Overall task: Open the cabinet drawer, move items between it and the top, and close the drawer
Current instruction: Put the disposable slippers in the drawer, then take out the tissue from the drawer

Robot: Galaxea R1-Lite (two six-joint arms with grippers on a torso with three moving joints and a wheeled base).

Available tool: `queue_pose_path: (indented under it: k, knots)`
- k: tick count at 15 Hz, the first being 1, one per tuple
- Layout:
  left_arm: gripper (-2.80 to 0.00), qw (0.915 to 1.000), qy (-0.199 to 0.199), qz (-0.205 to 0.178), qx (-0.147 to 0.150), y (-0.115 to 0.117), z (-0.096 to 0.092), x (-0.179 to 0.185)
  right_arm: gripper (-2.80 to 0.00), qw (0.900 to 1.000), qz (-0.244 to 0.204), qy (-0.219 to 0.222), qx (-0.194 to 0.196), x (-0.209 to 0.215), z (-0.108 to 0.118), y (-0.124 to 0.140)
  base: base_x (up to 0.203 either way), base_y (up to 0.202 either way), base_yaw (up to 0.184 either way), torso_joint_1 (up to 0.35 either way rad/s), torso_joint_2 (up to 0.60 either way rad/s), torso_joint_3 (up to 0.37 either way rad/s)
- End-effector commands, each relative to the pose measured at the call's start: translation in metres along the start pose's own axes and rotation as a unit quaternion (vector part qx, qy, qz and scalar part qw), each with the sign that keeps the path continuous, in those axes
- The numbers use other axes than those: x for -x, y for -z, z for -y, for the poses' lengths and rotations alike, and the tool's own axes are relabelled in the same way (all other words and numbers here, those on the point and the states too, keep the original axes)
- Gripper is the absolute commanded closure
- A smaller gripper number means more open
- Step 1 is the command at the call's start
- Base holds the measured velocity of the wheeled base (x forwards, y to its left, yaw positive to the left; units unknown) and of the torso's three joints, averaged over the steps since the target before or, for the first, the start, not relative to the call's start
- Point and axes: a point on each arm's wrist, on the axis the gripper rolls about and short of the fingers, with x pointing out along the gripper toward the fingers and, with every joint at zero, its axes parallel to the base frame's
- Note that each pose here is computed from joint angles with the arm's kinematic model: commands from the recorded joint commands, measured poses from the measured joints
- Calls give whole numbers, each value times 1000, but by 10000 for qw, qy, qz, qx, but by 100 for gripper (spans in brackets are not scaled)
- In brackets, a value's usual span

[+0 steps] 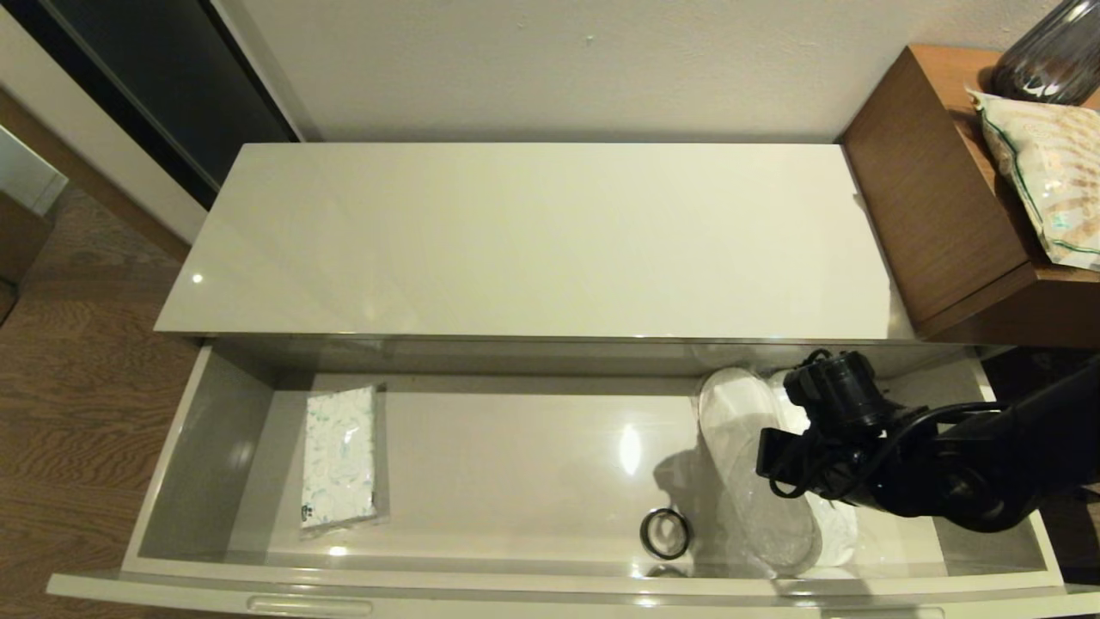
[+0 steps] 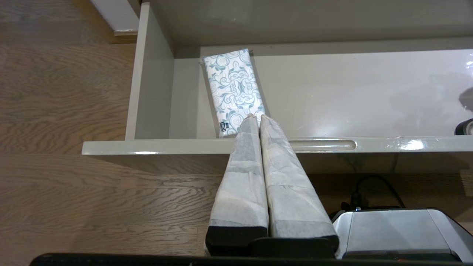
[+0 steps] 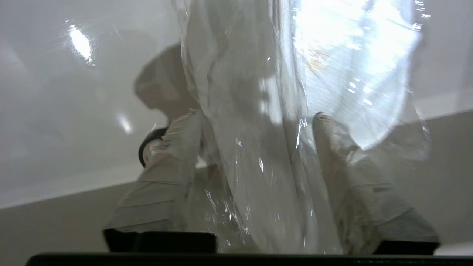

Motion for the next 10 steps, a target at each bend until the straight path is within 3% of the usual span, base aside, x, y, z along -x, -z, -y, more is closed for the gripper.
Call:
queue_pose_path:
  k: [1, 5, 10]
  knots:
    - [0, 10000, 4, -13, -1, 0, 0, 0, -280, 9994, 246, -229, -121, 44, 9, -14, 0, 0, 0, 0, 0, 0]
    - [0, 10000, 4, -13, -1, 0, 0, 0, -280, 9964, 169, -817, -149, 134, 45, -10, 0, 0, 0, 0, 0, 0]
    - [0, 10000, -2, -14, -1, 0, 0, 0, -280, 9956, -242, -814, -384, 202, 103, 42, 0, 0, 0, 0, 0, 0]
